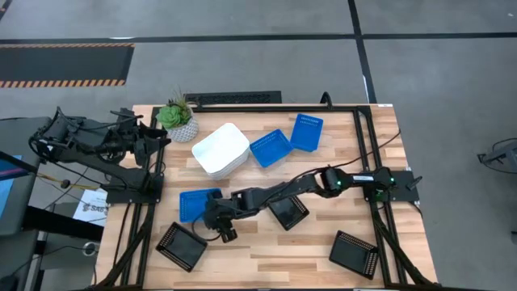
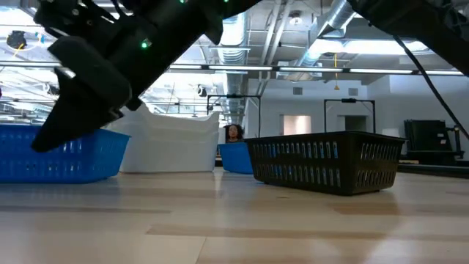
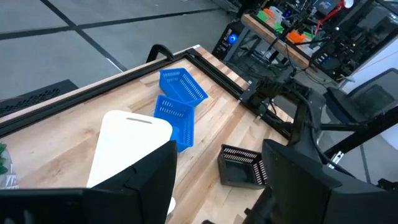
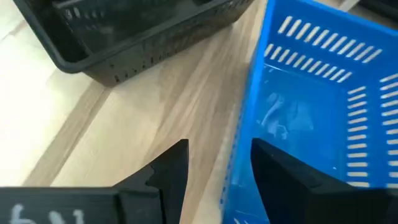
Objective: Stack baskets by color
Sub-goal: Stack the bottom blue bin on the top left blue bin
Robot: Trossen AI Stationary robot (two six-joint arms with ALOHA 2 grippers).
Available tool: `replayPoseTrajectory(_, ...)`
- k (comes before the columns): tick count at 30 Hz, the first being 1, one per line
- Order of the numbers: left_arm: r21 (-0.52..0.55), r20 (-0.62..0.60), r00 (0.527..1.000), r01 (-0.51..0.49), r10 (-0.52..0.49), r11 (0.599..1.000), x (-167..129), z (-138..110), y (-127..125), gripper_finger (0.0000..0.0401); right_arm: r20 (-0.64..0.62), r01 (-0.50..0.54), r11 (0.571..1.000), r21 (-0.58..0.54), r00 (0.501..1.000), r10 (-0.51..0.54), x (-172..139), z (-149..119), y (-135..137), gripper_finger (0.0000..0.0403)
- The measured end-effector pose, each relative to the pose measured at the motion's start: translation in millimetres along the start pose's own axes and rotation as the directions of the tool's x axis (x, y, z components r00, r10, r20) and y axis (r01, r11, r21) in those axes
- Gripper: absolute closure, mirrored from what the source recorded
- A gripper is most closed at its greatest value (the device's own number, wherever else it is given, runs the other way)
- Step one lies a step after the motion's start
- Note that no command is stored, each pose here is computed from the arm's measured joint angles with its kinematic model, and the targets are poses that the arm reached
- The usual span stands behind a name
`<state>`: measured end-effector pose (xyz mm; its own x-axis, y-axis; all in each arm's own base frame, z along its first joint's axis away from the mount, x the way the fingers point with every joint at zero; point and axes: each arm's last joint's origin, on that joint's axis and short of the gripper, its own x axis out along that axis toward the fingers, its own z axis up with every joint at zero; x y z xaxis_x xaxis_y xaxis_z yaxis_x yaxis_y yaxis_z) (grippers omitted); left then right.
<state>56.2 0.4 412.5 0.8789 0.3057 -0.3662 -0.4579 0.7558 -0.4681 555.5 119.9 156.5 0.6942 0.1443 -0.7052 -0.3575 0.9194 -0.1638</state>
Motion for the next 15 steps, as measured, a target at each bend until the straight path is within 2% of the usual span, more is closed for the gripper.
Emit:
replayPoseTrajectory(5, 0.0, 0.0, 1.0, 0.0, 0.0, 1.0, 0.0, 0.0, 0.0, 0.0177, -0.014, 0.025, 1.0, -0.005, 1.0, -0.025, -2.0, 0.6, -0.2, 0.0238)
replayPoseTrajectory(7, 0.0, 0.0, 1.0, 0.0, 0.0, 1.0, 0.0, 0.0, 0.0, 0.0177, -0.027, 0.065, 0.998, -0.01, 0.998, -0.065, -2.3, 0.4, 0.0, 0.0273)
replayPoseTrajectory(12, 0.0, 0.0, 1.0, 0.0, 0.0, 1.0, 0.0, 0.0, 0.0, 0.0177, -0.055, 0.064, 0.998, 0.007, 0.996, -0.064, -3.9, -1.9, -2.8, 0.0382)
replayPoseTrajectory(15, 0.001, 0.0, 1.0, 0.0, 0.0, 1.0, 0.0, 0.0, 0.0, 0.0177, -0.058, 0.07, 0.998, 0.011, 0.996, -0.069, -4.3, -2.3, -5.3, 0.0388)
